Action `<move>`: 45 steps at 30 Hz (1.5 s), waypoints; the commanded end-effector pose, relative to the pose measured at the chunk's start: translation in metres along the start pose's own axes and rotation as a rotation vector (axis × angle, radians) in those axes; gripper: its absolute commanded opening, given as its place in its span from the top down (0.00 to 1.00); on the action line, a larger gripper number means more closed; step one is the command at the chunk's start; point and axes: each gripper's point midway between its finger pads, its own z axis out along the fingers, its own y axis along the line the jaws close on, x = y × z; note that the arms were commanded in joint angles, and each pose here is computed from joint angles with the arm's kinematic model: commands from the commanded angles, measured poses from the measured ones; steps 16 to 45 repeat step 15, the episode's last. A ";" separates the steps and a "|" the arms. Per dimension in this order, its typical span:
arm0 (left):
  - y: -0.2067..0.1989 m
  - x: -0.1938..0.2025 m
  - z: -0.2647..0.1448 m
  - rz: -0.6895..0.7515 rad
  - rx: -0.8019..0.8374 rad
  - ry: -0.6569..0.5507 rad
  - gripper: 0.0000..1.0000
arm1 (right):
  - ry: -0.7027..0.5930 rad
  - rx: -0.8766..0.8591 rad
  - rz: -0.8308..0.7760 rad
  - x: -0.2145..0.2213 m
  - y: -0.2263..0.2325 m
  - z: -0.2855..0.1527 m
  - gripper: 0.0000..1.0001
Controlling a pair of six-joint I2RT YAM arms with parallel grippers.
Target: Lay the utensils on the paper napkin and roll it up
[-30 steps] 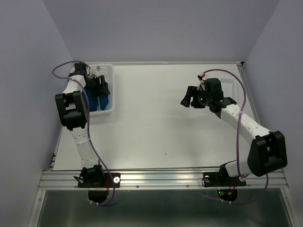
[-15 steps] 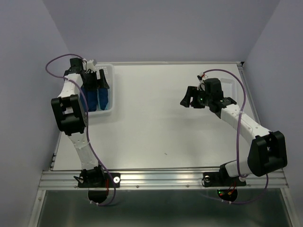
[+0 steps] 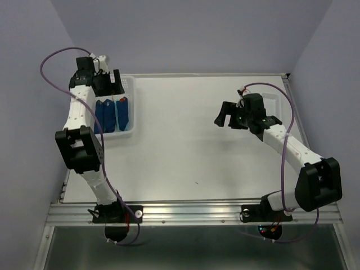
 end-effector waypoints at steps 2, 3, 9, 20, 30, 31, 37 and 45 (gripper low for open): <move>-0.056 -0.057 -0.076 0.152 -0.116 -0.215 0.01 | -0.108 0.149 0.036 -0.029 -0.020 -0.014 0.00; -0.066 -0.058 -0.080 0.167 -0.113 -0.231 0.01 | -0.112 0.174 0.045 -0.031 -0.024 -0.014 0.00; -0.152 -0.050 -0.102 0.235 0.053 -0.354 0.01 | -0.105 0.245 0.061 -0.028 -0.036 -0.016 0.00; -0.192 -0.048 -0.118 0.262 0.165 -0.404 0.01 | -0.096 0.263 0.078 -0.021 -0.040 -0.016 0.00; -0.192 -0.048 -0.118 0.262 0.165 -0.404 0.01 | -0.096 0.263 0.078 -0.021 -0.040 -0.016 0.00; -0.192 -0.048 -0.118 0.262 0.165 -0.404 0.01 | -0.096 0.263 0.078 -0.021 -0.040 -0.016 0.00; -0.192 -0.048 -0.118 0.262 0.165 -0.404 0.01 | -0.096 0.263 0.078 -0.021 -0.040 -0.016 0.00; -0.192 -0.048 -0.118 0.262 0.165 -0.404 0.01 | -0.096 0.263 0.078 -0.021 -0.040 -0.016 0.00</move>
